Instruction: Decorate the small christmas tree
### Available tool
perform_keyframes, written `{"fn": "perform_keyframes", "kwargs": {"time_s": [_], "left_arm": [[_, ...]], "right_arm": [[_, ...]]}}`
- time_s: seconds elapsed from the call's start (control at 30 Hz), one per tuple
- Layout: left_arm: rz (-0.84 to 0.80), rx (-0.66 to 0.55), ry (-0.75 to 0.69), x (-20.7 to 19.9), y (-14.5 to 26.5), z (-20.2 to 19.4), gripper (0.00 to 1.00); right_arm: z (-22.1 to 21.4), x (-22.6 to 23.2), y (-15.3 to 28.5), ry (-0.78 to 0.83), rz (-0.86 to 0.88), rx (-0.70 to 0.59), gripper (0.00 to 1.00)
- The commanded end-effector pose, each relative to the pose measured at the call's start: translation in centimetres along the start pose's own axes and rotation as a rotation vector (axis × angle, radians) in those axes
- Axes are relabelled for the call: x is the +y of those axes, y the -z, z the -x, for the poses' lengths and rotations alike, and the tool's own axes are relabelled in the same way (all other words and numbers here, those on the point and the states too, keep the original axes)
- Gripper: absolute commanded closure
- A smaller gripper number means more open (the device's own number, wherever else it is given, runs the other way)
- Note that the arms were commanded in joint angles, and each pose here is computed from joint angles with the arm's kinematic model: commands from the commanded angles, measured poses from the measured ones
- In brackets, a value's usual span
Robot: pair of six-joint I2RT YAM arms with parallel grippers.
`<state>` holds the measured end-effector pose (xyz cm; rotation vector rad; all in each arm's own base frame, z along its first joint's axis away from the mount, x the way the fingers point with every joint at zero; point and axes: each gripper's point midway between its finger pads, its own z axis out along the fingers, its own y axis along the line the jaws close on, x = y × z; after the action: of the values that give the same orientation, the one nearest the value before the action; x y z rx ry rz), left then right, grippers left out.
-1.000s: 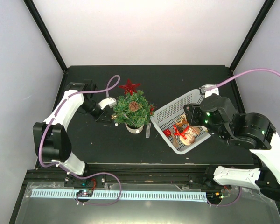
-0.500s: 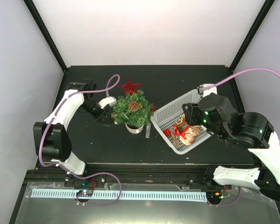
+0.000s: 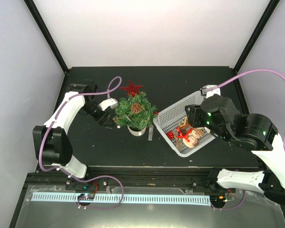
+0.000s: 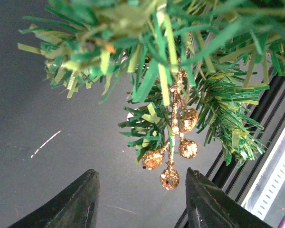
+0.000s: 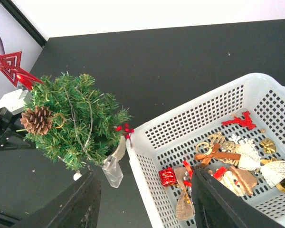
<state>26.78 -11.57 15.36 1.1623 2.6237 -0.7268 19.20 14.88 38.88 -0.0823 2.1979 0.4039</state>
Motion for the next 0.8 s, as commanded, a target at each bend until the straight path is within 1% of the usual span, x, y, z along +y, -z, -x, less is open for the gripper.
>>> {"fn": "perform_keyframes", "kwargs": {"time_s": [0.0, 0.07, 0.17, 0.57, 0.63, 0.77], "left_arm": [[0.061, -0.037, -0.040, 0.0, 1.8, 0.7, 0.47], [0.063, -0.042, -0.044, -0.1, 2.3, 0.6, 0.44], [0.062, -0.050, -0.056, -0.5, 2.9, 0.5, 0.41], [0.086, -0.066, -0.065, -1.0, 3.9, 0.1, 0.34], [0.091, -0.069, -0.056, -0.9, 4.0, -0.1, 0.33], [0.103, -0.088, -0.044, -0.8, 4.6, -0.4, 0.22]], "right_arm": [[0.5, -0.4, 0.2, -0.003, -0.011, -0.028, 0.43], [0.5, -0.4, 0.2, 0.001, -0.013, -0.027, 0.41], [0.4, -0.4, 0.1, 0.005, -0.014, -0.025, 0.40], [0.0, -0.4, -0.2, 0.011, -0.008, -0.013, 0.38], [-0.9, -0.5, -1.4, 0.026, -0.026, 0.033, 0.37], [-3.9, -1.0, -5.9, 0.033, -0.035, 0.254, 0.39]]}}
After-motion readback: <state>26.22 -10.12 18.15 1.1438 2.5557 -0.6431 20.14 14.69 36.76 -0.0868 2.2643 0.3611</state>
